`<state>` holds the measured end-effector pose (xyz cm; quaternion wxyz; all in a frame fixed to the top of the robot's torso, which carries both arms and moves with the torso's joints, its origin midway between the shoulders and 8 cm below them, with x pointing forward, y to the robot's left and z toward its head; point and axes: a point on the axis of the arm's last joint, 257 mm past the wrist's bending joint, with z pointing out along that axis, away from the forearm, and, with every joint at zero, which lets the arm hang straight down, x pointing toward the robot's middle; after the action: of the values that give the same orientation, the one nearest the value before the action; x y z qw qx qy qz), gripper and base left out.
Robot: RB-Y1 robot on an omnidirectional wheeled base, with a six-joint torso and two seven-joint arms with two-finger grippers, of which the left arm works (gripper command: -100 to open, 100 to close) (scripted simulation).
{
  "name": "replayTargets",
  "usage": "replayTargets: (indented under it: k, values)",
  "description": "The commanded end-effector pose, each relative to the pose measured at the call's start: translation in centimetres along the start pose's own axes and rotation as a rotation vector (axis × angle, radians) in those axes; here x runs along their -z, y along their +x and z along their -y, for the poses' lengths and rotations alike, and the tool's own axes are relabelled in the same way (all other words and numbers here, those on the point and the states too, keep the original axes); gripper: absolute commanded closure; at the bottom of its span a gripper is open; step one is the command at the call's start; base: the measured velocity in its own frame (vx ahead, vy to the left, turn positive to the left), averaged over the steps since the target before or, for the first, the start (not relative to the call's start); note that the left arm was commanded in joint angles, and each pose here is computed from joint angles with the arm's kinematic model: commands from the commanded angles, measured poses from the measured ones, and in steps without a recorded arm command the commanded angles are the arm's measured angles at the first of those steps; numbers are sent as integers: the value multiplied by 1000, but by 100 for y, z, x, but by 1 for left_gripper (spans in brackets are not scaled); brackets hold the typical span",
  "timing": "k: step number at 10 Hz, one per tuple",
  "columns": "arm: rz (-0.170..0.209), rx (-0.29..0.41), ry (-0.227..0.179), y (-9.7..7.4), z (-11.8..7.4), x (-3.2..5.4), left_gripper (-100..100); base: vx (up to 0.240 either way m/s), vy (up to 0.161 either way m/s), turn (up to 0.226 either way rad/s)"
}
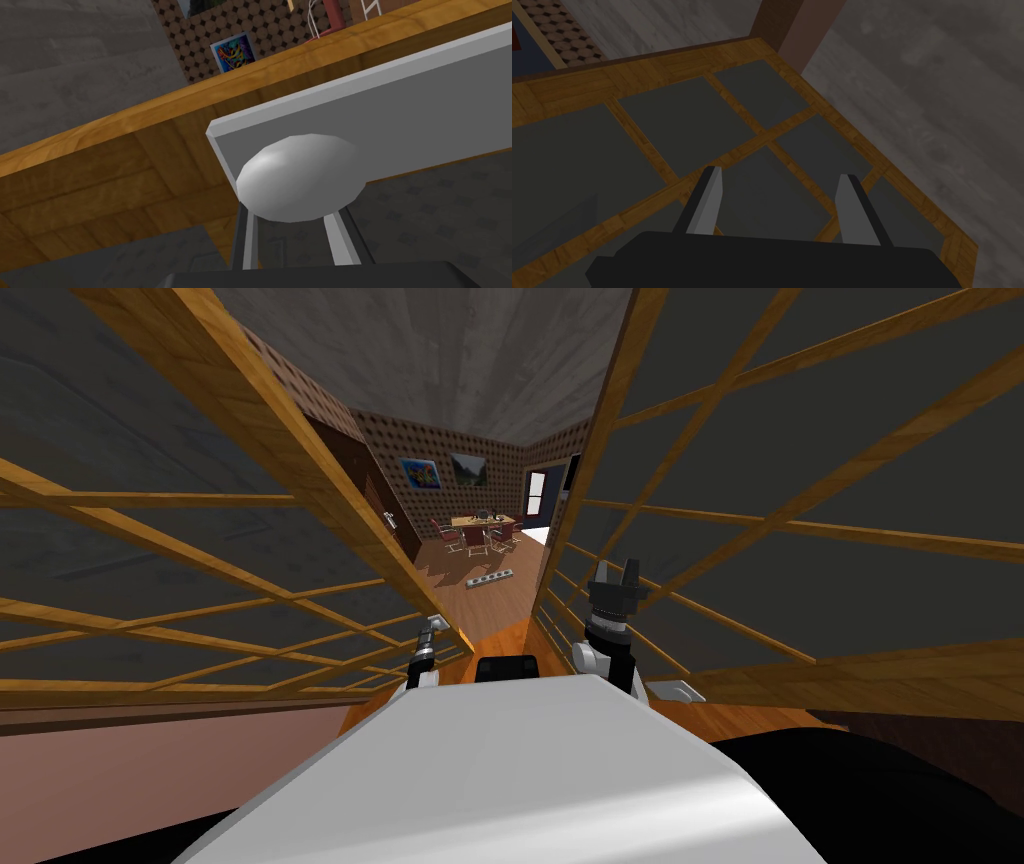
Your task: Pull the door open
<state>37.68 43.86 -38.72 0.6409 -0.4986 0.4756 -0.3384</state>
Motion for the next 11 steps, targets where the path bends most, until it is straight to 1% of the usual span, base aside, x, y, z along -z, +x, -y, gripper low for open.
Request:
replayTargets:
  k: [1,2,3,4,5,6,7,9,10,11]
  values:
    - [-16,70,1,139,28,-13,100,-39,10,-29]
    - [-16,75,1,139,28,-13,100,-28,2,-22]
    - [-15,124,1,142,28,-25,100,-32,4,-34]
    - [-14,158,0,143,28,-37,100,-50,5,-38]
    - [-14,174,0,143,28,-37,100,-36,6,-18]
    - [-12,214,-1,145,28,-49,100,-32,10,-37]
    - [-12,223,-1,145,28,-49,100,-22,8,-21]
    - [-10,305,-2,147,26,-71,100,-34,6,-51]
    - [-10,320,-2,147,26,-71,100,-40,3,-15]
    - [-8,365,-3,148,25,-82,100,-38,7,-42]
